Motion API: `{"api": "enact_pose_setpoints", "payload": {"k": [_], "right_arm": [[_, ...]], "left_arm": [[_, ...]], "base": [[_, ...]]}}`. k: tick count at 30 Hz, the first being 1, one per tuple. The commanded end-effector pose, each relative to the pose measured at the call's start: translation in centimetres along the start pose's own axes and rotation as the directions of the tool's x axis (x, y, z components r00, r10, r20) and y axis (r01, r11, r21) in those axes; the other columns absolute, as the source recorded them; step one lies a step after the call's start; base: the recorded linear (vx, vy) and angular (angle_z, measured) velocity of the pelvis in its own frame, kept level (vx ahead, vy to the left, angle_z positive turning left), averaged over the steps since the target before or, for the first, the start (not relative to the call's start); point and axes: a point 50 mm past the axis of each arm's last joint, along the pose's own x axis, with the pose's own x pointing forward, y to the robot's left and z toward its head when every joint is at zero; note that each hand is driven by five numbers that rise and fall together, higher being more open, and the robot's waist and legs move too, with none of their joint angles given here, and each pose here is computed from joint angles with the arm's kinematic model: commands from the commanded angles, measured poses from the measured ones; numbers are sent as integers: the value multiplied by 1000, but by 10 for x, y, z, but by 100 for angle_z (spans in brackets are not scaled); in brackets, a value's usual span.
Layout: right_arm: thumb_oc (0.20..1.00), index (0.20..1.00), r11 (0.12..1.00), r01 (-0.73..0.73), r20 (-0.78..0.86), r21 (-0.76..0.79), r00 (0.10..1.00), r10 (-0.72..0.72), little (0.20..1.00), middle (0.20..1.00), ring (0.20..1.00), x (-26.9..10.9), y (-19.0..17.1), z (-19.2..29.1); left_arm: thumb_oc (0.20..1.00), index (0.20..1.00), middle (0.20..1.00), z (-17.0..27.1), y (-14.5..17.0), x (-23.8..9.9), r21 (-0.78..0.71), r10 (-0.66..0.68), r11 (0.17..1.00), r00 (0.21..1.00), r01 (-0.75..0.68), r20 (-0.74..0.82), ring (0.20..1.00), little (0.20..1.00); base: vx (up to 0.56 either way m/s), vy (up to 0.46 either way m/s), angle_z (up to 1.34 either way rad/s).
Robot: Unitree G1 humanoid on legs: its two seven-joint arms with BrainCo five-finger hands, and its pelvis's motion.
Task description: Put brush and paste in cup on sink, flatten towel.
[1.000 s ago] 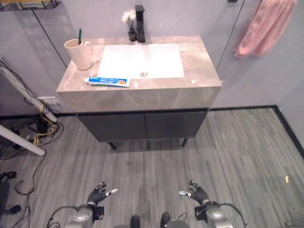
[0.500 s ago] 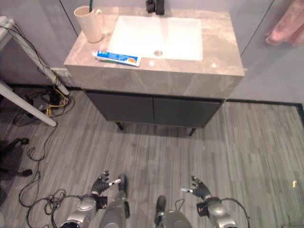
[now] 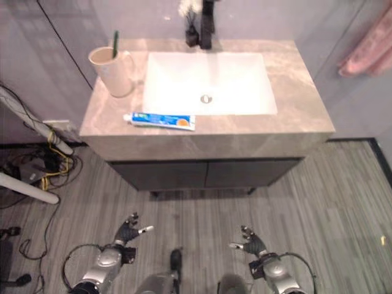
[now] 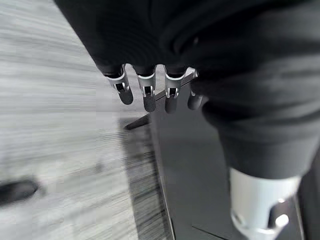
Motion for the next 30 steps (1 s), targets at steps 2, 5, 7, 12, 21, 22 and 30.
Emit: {"api": "enact_pose_setpoints", "payload": {"k": [2, 5, 7, 12, 21, 22, 30], "right_arm": [[1000, 1000, 999, -42, 96, -14, 994, 43, 1000, 1000, 1000, 1, 5, 19], [1000, 1000, 999, -44, 97, -7, 994, 45, 1000, 1000, 1000, -1, 3, 17], [1000, 1000, 999, -34, 88, 6, 996, 33, 1000, 1000, 1000, -2, 2, 14], [1000, 1000, 1000, -18, 81, 12, 997, 17, 1000, 1000, 1000, -4, -2, 12], [1000, 1000, 996, 39, 73, -76, 997, -33, 1000, 1000, 1000, -9, -28, 12], [1000, 1000, 995, 67, 90, -80, 994, -60, 1000, 1000, 1000, -10, -35, 17], [1000, 1000, 992, 105, 48, -73, 994, -101, 1000, 1000, 1000, -13, -40, 6]], "left_arm": [[1000, 1000, 1000, -3, 6, -4, 31, 4, 1000, 1000, -4, 14, 1000, 1000], [1000, 1000, 1000, -8, 2, -5, 20, -11, 1000, 1000, 11, -3, 1000, 1000], [1000, 1000, 1000, -8, -2, -4, 15, -16, 1000, 1000, 16, -4, 1000, 1000], [1000, 1000, 1000, -2, -4, -2, 5, -23, 1000, 1000, 23, 17, 1000, 1000], [1000, 1000, 1000, 1, -11, 1, -5, -35, 999, 999, 35, 15, 1000, 1000], [1000, 1000, 1000, 7, -12, 3, -8, -33, 999, 999, 33, 34, 1000, 1000], [1000, 1000, 1000, 1, -15, 2, 5, -40, 999, 999, 40, 15, 1000, 1000]], "base": [[231, 122, -23], [254, -28, -32], [287, -77, -11], [245, -132, 9], [203, -210, 28], [100, -168, 60], [206, 67, 31]]}}
